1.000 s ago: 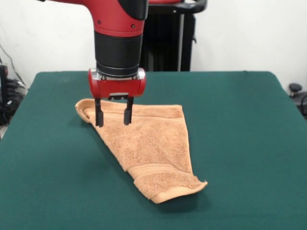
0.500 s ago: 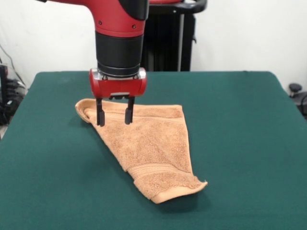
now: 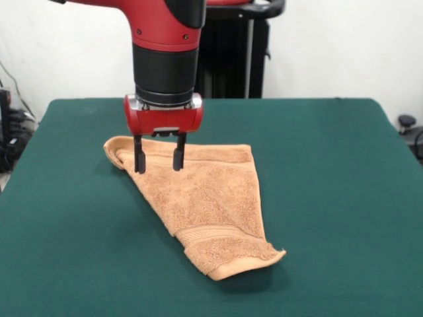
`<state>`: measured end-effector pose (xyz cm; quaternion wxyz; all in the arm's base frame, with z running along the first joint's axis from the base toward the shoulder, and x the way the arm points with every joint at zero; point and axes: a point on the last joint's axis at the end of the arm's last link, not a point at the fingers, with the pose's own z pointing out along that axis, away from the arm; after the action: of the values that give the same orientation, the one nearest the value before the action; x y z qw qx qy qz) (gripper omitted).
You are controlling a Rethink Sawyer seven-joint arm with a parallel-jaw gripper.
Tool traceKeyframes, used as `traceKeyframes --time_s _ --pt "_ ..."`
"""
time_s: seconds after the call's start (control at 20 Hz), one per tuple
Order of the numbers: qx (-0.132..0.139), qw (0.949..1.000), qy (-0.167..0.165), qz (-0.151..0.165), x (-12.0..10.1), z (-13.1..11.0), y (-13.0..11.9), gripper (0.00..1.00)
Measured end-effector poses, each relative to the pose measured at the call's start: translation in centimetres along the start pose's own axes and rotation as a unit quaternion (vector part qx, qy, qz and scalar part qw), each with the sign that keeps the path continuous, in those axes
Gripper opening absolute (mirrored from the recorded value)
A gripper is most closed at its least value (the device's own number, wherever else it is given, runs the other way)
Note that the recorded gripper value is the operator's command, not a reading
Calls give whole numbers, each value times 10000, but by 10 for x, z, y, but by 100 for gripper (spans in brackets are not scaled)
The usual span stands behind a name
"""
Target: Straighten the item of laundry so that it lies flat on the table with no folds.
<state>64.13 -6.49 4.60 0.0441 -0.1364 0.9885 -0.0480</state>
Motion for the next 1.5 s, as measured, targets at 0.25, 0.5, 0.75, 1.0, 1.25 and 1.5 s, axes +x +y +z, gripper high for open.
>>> traceKeyframes --time_s 0.25,0.5,0.75,1.0,1.25,1.5 --pt "-3 10000 4 -1 0 0 0 100" --pt "-4 10000 5 -2 1 0 1 100" --pt "2 10000 -18 6 1 0 0 100" --pt "83 9997 -221 103 6 -10 -13 100" --pt "145 9991 -350 178 9 -16 -23 100" --pt "146 9991 -355 178 13 -18 -22 100"
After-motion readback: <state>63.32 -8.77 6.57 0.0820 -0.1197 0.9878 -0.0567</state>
